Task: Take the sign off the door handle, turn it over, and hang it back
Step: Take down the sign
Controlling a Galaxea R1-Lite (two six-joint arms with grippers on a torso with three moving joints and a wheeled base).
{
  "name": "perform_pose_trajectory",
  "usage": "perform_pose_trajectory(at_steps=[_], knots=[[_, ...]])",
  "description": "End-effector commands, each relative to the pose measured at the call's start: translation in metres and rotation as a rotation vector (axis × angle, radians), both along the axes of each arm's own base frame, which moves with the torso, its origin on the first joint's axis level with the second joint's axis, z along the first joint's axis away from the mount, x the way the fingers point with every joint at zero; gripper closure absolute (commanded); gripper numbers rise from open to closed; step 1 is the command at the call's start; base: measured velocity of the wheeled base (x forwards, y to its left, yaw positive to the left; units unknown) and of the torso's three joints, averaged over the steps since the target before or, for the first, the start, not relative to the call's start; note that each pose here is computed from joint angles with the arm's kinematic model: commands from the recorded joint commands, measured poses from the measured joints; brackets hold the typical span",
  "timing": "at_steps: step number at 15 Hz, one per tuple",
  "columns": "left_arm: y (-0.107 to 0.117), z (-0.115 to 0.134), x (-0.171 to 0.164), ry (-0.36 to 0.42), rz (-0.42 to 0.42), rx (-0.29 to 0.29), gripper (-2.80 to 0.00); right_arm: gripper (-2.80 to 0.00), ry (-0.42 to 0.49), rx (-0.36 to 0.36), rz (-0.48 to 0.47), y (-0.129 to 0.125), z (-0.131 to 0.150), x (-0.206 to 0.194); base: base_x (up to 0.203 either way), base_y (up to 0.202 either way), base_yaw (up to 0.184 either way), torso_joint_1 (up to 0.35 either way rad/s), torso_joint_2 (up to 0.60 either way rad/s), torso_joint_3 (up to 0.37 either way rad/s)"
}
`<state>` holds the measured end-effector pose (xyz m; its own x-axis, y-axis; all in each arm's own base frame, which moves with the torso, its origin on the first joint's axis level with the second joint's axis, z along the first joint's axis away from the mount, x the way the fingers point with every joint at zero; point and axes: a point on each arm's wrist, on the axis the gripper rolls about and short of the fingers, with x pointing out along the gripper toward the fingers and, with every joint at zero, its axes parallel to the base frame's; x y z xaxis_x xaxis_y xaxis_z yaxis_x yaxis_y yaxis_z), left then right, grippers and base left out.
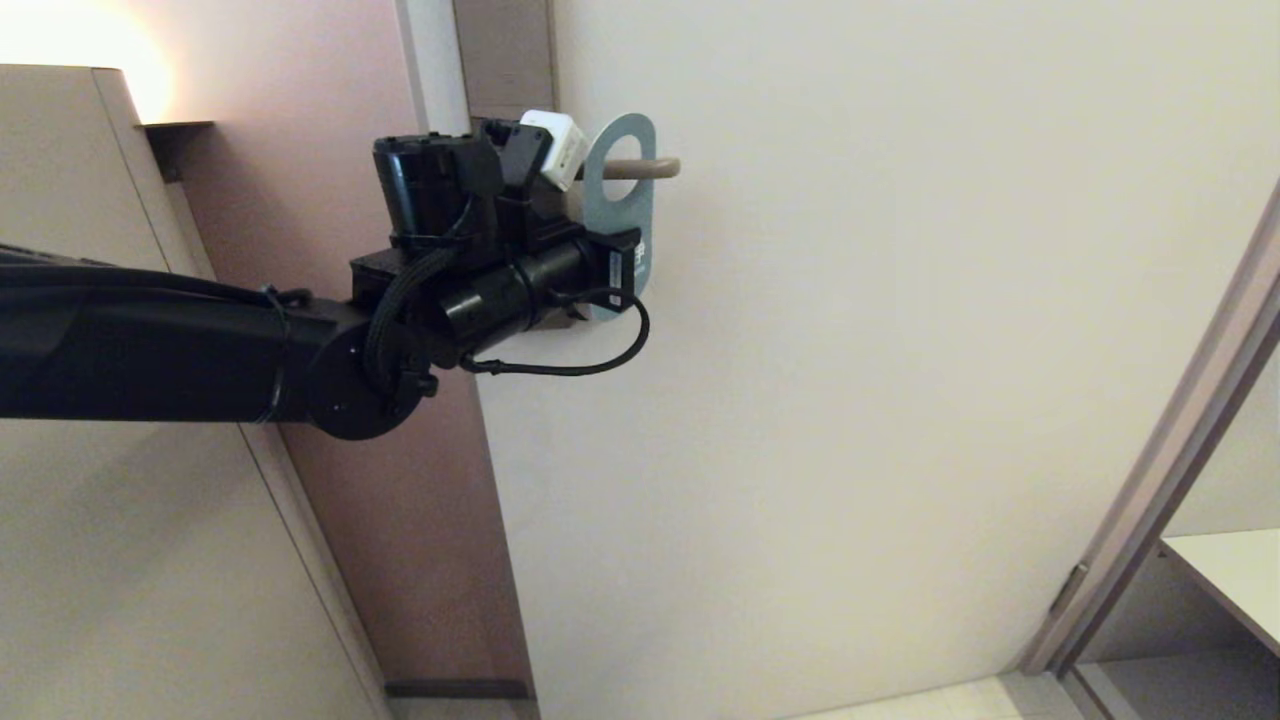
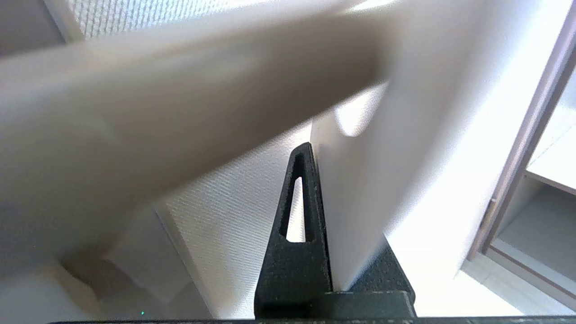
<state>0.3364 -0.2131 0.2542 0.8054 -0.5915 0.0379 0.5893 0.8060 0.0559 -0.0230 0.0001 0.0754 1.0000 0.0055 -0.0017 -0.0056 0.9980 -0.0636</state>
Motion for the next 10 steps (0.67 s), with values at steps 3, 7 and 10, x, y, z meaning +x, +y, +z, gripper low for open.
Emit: perform_pose_trajectory(at_steps=[3, 7, 10], knots=[[-0.0052, 0.007, -0.0085, -0.02, -0.004, -0.006, 0.0, 0.0, 0.001, -0.001, 0.001, 0.0, 0.0, 0.0001, 0.0, 0.0, 0.0, 0.0, 0.0, 0.0], [-0.0072, 0.0065, -0.0088, -0.034, -0.008, 0.014, 0.0, 0.0, 0.003, -0.001, 0.001, 0.0, -0.0004, 0.0002, 0.0, 0.0, 0.0, 0.0, 0.0, 0.0], [-0.0092, 0.004, -0.0059, -0.024, -0.008, 0.021, 0.0, 0.0, 0.001, -0.001, 0.001, 0.0, 0.0, 0.0001, 0.0, 0.0, 0.0, 0.0, 0.0, 0.0]])
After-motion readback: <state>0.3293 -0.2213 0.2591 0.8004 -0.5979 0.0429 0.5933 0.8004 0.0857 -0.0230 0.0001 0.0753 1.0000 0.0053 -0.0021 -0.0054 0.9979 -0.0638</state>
